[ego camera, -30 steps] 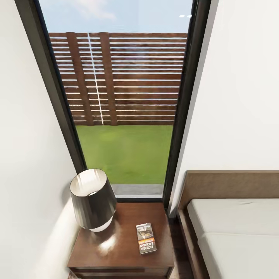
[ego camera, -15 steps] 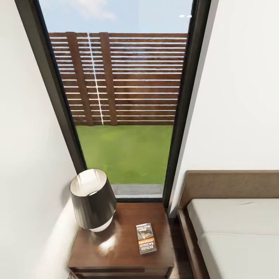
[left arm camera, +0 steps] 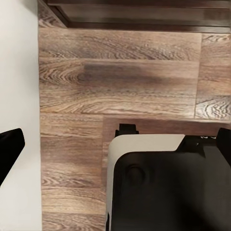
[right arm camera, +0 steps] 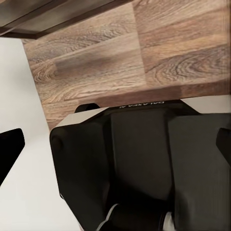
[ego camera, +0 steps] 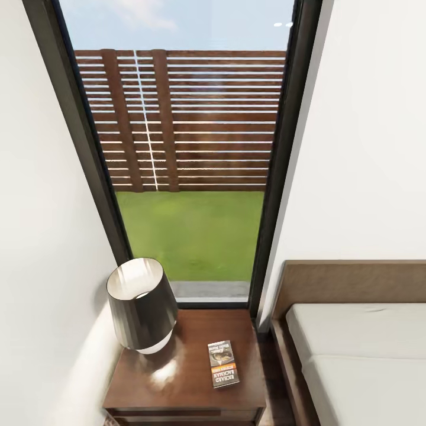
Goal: In the bedroom, move the book from the bed onto either nightstand, and place the two sandals side by side next to the bed.
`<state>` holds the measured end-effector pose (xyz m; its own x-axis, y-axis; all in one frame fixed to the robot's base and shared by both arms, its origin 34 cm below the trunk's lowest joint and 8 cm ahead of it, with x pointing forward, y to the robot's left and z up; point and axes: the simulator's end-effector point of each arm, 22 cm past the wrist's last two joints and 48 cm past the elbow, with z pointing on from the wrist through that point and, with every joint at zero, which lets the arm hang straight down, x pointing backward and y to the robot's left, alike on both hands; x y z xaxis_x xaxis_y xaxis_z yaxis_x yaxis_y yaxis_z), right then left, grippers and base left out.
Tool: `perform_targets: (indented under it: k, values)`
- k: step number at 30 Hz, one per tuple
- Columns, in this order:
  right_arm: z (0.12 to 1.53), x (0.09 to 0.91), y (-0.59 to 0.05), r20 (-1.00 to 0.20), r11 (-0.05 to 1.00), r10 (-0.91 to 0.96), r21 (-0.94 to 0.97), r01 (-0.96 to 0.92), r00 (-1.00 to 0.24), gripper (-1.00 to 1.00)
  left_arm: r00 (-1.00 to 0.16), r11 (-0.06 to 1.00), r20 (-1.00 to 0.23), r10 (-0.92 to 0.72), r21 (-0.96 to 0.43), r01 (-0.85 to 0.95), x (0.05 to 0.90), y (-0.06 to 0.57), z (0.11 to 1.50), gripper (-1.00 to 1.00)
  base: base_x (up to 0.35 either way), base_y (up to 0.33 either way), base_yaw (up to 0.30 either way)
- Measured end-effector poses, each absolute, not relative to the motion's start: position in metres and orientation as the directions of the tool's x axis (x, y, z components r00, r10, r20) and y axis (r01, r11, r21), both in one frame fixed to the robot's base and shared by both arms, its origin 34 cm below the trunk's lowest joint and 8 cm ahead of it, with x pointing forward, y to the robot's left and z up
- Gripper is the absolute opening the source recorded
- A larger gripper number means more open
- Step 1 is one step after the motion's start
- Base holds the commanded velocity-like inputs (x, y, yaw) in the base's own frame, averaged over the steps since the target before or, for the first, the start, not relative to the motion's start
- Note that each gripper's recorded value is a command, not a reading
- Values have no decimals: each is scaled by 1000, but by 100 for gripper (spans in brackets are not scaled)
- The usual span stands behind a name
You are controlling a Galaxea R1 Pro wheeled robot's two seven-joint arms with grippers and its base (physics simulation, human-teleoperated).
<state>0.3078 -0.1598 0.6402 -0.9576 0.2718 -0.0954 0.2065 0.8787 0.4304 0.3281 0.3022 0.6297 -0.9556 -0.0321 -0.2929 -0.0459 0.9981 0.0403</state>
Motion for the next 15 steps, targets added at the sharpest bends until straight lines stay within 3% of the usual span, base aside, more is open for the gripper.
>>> perform_targets:
  k: [15]
  values:
    - [639, 305, -169, -95, 884, 270, 420, 207, -958, 100, -956, 998, -293, -32, 40, -46, 327, 302, 630, 100, 0, 0, 0]
